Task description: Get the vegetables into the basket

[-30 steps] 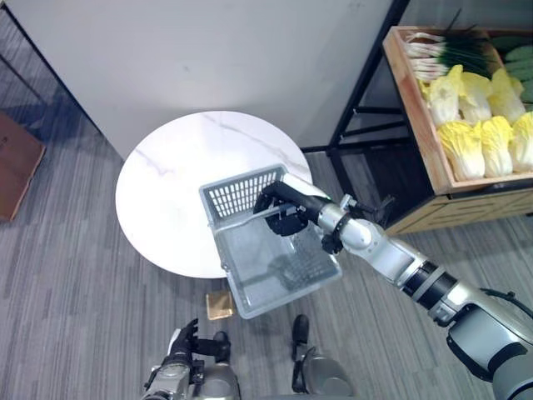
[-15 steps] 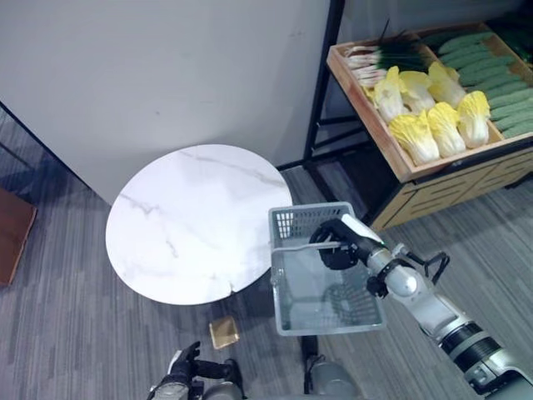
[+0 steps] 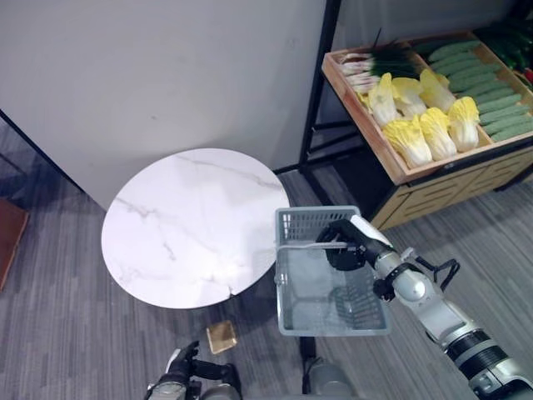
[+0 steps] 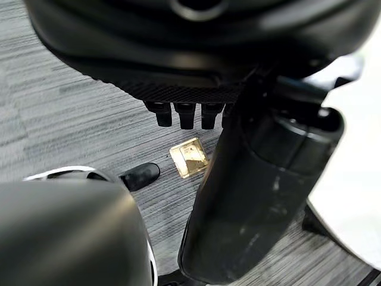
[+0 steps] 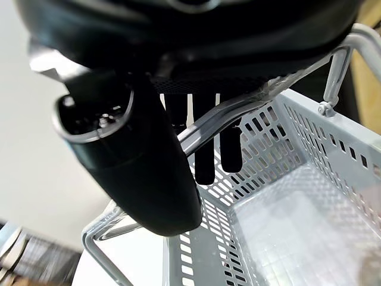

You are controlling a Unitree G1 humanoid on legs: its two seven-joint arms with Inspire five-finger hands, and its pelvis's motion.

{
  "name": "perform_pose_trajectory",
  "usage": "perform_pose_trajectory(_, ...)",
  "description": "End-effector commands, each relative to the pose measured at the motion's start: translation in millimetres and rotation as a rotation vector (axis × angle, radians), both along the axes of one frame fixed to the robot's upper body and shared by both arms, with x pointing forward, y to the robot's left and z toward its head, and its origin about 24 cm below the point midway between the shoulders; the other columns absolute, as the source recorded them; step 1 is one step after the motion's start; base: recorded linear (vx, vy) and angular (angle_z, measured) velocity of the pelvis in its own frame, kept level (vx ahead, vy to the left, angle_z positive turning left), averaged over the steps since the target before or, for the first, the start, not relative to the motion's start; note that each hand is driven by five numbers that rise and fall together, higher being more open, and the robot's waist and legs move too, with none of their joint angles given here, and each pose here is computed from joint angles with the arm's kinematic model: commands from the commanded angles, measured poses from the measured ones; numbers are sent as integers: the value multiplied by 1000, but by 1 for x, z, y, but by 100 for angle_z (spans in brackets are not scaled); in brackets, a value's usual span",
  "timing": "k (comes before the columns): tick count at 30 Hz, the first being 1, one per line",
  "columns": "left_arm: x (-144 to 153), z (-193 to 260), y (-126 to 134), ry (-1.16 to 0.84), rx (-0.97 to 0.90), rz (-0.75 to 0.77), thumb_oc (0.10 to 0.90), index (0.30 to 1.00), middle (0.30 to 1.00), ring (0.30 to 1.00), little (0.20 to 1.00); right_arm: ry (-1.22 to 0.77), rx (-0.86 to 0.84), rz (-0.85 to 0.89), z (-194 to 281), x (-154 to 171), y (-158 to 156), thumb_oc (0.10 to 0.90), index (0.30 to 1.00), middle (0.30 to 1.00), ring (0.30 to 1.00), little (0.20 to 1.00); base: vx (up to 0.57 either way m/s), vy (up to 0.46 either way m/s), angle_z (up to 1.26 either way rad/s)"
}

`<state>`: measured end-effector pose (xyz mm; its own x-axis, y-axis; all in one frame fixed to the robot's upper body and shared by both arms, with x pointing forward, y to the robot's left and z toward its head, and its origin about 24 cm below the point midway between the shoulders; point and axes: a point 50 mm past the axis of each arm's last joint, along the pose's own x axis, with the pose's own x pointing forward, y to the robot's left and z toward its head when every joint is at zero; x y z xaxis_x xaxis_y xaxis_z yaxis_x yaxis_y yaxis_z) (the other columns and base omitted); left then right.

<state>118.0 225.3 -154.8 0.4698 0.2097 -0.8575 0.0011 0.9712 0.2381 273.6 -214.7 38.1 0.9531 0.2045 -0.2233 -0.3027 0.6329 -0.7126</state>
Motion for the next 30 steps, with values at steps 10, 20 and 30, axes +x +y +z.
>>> perform_pose_trajectory(10, 0, 4, 17, 14, 66, -46, 900, 1000, 1000, 1000, 1000, -538, 129, 85, 108, 33, 36, 400, 300, 300, 300, 300, -130, 86, -81)
perform_pose_trajectory(20, -11, 0, 17, 48, 59, -35, 900, 1000, 1000, 1000, 1000, -548, 130, 82, 111, 34, 35, 400, 300, 300, 300, 300, 0, -142, -31)
perform_pose_trajectory(30, 1, 1, 0, -4, 26, -58, 900, 1000, 1000, 1000, 1000, -561, 47, -79, 106, 21, -9, 400, 300, 300, 300, 300, 9, -309, -20)
